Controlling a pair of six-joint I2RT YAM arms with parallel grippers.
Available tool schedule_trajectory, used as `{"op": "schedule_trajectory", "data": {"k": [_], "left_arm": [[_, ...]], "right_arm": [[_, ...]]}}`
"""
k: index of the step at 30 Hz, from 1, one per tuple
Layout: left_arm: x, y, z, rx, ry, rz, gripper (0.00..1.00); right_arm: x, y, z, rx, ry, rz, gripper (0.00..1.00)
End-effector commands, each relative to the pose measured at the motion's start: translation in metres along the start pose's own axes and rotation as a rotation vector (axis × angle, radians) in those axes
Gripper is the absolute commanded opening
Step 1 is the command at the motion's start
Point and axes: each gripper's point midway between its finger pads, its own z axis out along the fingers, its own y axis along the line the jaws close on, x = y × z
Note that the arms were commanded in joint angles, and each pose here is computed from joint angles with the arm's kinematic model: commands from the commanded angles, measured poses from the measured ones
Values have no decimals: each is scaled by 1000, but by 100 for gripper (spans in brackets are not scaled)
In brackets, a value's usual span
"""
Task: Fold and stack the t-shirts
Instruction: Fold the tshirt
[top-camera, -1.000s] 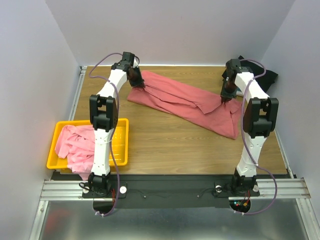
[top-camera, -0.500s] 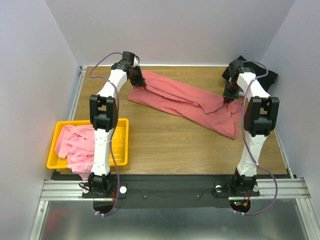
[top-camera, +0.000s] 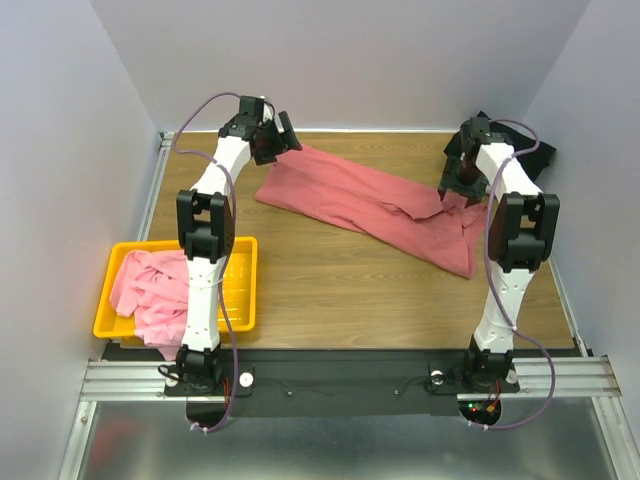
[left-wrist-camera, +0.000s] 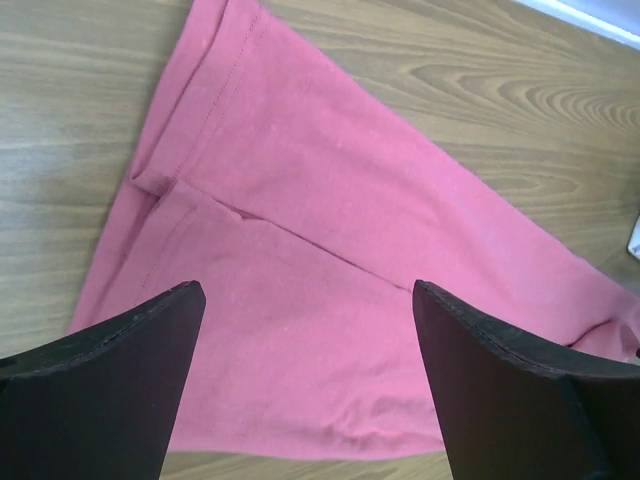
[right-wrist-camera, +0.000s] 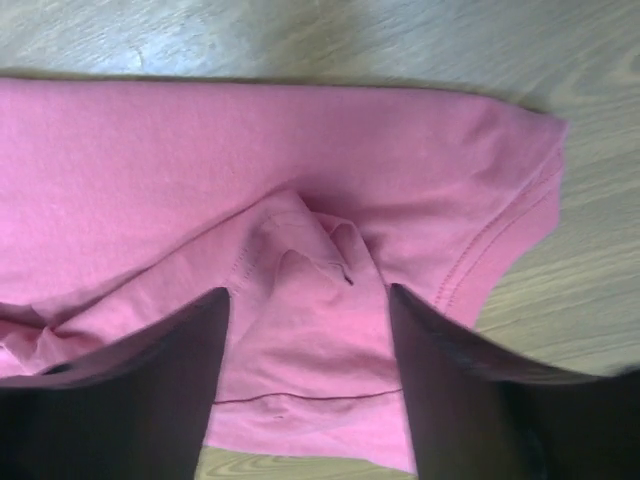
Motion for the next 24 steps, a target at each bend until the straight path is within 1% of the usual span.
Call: {"op": "schedule_trajectory", "data": {"k": [1, 2, 3, 4, 6, 7, 10, 13, 16, 18, 24], "left_arm": [[-36, -21, -32, 36, -116, 45, 98], [-32, -22, -38, 31, -111, 53, 98], [-13, -11, -31, 4, -65, 46, 98], [-4, -6, -30, -7, -45, 47, 98], [13, -6, -29, -11, -12, 61, 98], [30, 0, -24, -22, 27, 56, 98], [55, -4, -18, -16, 79, 51, 98], [71, -10, -14, -10, 103, 55, 98], [82, -2, -9, -36, 128, 30, 98], [86, 6, -9, -72, 138, 25, 98], [93, 24, -9, -115, 156, 32, 99]], "right_arm": [[-15, -8, -31, -9, -76, 37, 75], [-10, -7, -35, -20, -71, 43, 76], [-2, -8, -34, -25, -51, 46, 76], [12, -11, -35, -27, -28, 51, 76], [31, -11, -35, -47, 12, 66, 76], [46, -14, -35, -47, 33, 78, 76], [70, -21, -45, -64, 50, 103, 76], [86, -16, -54, -126, 68, 119, 76], [106, -14, -55, -155, 109, 129, 76], [119, -16, -54, -156, 131, 137, 76], [134, -30, -46, -129, 159, 154, 76]]}}
